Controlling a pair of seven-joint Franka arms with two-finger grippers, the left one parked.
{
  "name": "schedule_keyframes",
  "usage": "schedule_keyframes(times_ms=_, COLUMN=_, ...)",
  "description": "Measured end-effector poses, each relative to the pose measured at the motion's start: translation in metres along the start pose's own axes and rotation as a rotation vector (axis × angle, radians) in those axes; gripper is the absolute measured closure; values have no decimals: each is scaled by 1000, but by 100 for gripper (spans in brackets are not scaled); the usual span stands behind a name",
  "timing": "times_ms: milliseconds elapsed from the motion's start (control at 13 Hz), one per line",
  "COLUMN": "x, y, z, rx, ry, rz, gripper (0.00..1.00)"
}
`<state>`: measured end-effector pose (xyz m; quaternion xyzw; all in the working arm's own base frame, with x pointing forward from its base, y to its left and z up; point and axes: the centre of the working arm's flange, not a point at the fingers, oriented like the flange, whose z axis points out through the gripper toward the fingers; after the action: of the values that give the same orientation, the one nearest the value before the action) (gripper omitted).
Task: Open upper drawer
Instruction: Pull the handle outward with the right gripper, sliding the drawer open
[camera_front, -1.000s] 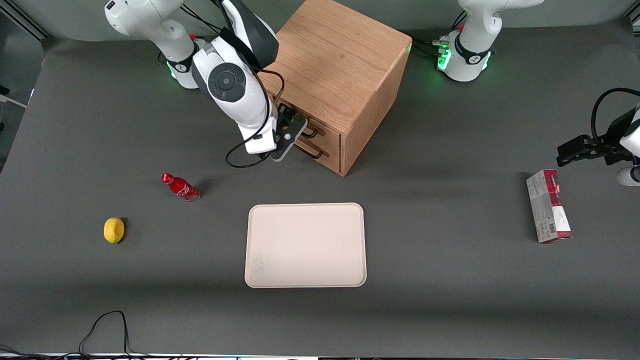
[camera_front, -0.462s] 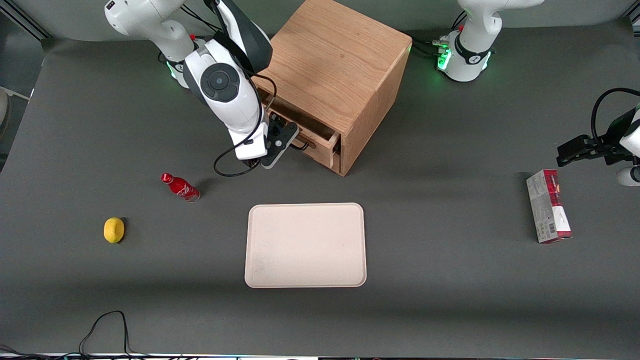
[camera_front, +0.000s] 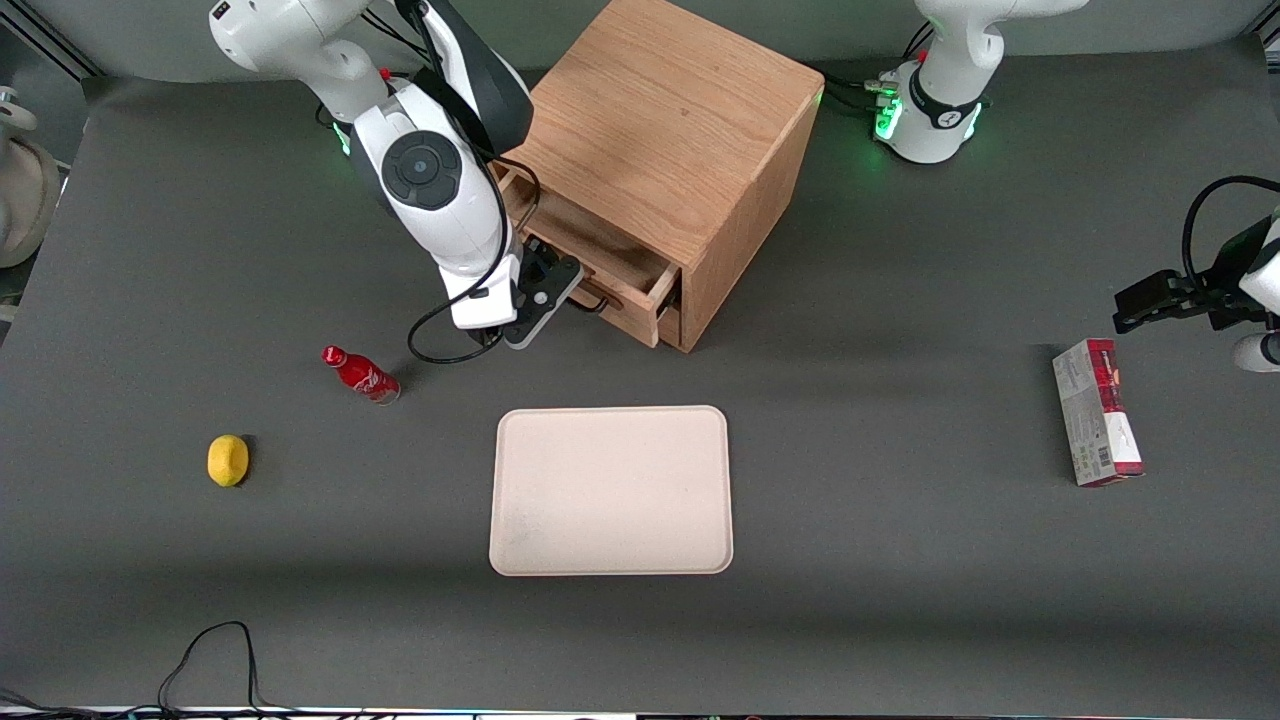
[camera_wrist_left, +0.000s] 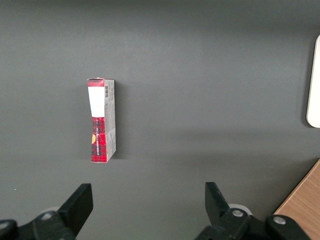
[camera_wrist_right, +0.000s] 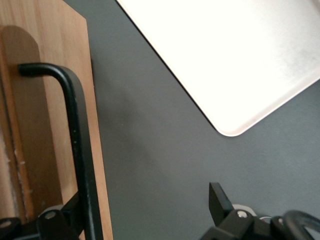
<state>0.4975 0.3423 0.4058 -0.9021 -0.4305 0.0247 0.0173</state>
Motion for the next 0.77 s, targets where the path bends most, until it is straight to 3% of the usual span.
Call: schedule_keyframes(times_ms=769, x=-4, y=56, z=-6, rx=-24, ry=16, rz=52, gripper=0)
